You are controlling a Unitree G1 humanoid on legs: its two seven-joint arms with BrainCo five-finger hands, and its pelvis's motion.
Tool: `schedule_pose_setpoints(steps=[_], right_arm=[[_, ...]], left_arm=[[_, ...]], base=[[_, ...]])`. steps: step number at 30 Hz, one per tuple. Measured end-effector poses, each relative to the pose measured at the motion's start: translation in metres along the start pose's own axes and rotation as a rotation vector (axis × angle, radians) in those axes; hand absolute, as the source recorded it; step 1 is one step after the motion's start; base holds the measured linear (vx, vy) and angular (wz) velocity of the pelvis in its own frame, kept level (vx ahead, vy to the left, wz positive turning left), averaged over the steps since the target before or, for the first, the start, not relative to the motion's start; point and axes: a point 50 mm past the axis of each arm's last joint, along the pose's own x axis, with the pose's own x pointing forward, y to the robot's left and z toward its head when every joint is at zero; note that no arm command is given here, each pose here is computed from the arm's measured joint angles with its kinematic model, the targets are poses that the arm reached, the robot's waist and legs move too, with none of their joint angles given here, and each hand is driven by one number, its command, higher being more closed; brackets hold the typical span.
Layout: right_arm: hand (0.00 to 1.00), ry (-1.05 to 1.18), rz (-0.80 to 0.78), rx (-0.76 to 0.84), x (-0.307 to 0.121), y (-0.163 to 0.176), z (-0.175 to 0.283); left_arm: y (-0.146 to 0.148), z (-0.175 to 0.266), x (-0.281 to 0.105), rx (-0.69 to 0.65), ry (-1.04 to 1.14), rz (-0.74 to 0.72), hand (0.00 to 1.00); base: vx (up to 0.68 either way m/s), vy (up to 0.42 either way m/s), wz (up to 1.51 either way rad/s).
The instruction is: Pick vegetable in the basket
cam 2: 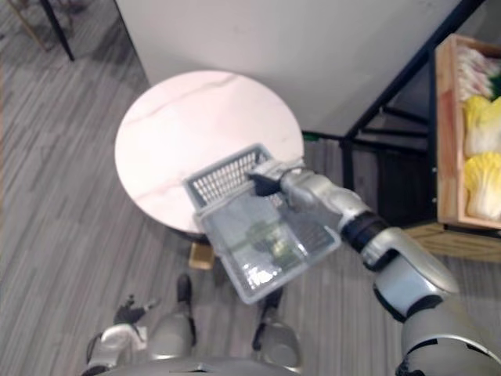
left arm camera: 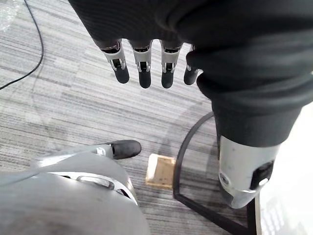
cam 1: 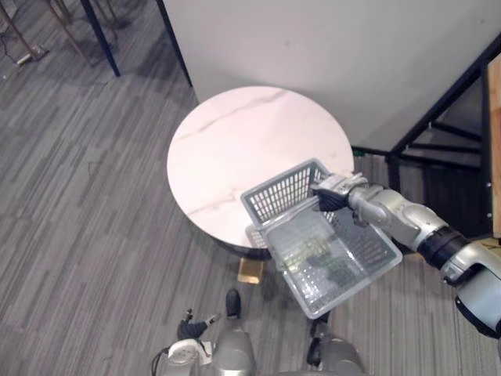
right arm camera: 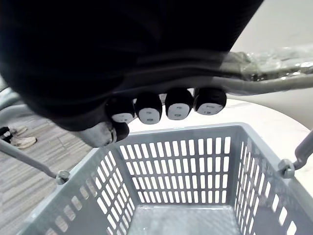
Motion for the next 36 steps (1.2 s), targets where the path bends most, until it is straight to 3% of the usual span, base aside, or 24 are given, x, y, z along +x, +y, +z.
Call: schedule_pose_setpoints(steps=[7,16,26,32,36], right_arm=[[1.0,0.006,-0.072,0.208,-0.041,0.013,-0.006],[1.0,0.151,-0.012,0.415,-0.099,0.079,-0.009],[1.0,0.335,0.002,0.479,-0.141,0.107,-0.023],[1.0,0.457,0.064,0.539,-0.154,0.142,-0.023],[1.0,0.52,-0.001,0.592,-0.156,0.151,-0.021]], left_arm=[[0.002,-0.01,-0.003,0.06,0.016,-0.002,0.0],[0.005,-0.029,-0.009,0.13,0.079,-0.01,0.0],[0.004,-0.057,-0.02,0.171,0.154,-0.057,0.0],[0.006,-0.069,-0.025,0.171,0.201,-0.078,0.0],[0.006,-0.079,-0.03,0.135,0.243,-0.065,0.0]], base=[[0.0,0.0,-0.09],[0.01,0.005,-0.07],[0.01,-0.002,-0.13],[-0.01,-0.002,0.03],[0.0,-0.001,-0.04]])
